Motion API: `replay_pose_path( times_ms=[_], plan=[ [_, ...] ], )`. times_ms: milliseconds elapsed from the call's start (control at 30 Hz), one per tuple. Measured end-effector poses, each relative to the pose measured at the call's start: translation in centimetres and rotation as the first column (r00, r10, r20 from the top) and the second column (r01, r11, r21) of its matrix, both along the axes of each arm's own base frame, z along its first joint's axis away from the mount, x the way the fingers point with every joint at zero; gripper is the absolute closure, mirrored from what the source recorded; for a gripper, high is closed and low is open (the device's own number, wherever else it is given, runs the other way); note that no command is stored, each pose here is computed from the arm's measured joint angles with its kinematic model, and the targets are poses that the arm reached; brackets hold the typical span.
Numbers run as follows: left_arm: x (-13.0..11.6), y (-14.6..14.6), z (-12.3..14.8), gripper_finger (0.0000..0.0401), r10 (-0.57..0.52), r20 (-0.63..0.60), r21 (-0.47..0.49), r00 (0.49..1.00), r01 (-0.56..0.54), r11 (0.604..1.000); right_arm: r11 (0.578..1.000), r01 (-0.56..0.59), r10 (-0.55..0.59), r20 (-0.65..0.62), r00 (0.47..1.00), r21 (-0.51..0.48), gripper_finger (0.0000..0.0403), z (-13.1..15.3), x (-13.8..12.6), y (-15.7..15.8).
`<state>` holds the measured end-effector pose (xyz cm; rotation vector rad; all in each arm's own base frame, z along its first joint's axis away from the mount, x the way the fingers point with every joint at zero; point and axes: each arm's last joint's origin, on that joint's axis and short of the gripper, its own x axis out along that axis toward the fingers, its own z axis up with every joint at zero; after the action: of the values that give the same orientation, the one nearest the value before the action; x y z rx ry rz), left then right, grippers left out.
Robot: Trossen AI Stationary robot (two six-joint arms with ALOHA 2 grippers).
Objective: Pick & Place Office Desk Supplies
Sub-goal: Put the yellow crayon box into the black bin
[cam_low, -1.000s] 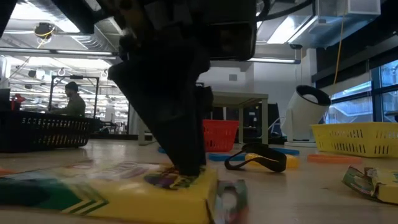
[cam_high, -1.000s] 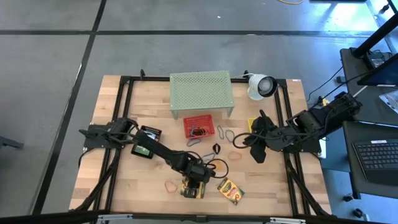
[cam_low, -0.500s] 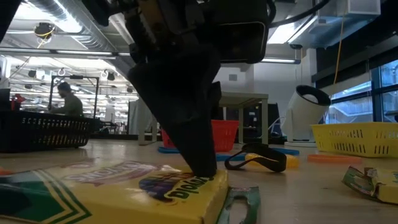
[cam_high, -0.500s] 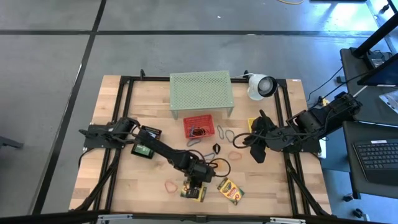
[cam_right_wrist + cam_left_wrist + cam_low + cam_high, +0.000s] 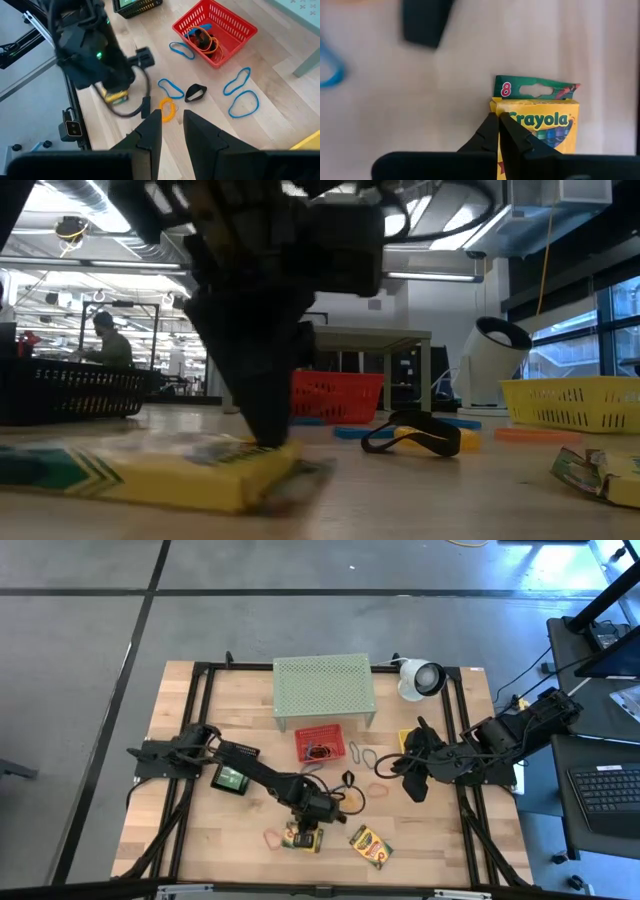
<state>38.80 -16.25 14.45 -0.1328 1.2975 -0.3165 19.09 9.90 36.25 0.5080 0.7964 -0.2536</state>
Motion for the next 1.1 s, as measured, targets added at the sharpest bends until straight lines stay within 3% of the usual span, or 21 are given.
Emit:
replay_pose_path(
  times_ms=[200,567,833,967,1100],
  plan=[
    [-0.2,1.9,1.5,0.04,0.047,-0.011,0.04,0.999,-0.046,0.998,1.0,0.0,0.0,-0.001,1.0,-0.001,0.0321,0.0,0.0,0.0],
    [-0.6,3.9,6.1,0.04,0.102,0.098,0.012,0.99,-0.104,0.994,1.0,-0.004,0.004,-0.001,1.0,-0.007,0.0321,0.0,0.0,0.0],
    [-0.8,4.1,6.2,0.04,0.106,0.073,0.019,0.992,-0.107,0.994,0.999,0.042,-0.041,0.01,0.999,-0.011,0.0321,-0.2,0.1,0.1],
    [-0.9,4.1,6.2,0.04,0.106,0.065,0.021,0.992,-0.108,0.994,0.992,0.121,-0.121,0.003,0.993,-0.026,0.0321,-1.7,0.1,0.5],
    [-1.0,4.1,6.4,0.04,0.109,0.064,0.016,0.992,-0.11,0.994,0.981,0.192,-0.192,0.009,0.981,0.031,0.0321,-4.3,0.3,1.3]
  ],
)
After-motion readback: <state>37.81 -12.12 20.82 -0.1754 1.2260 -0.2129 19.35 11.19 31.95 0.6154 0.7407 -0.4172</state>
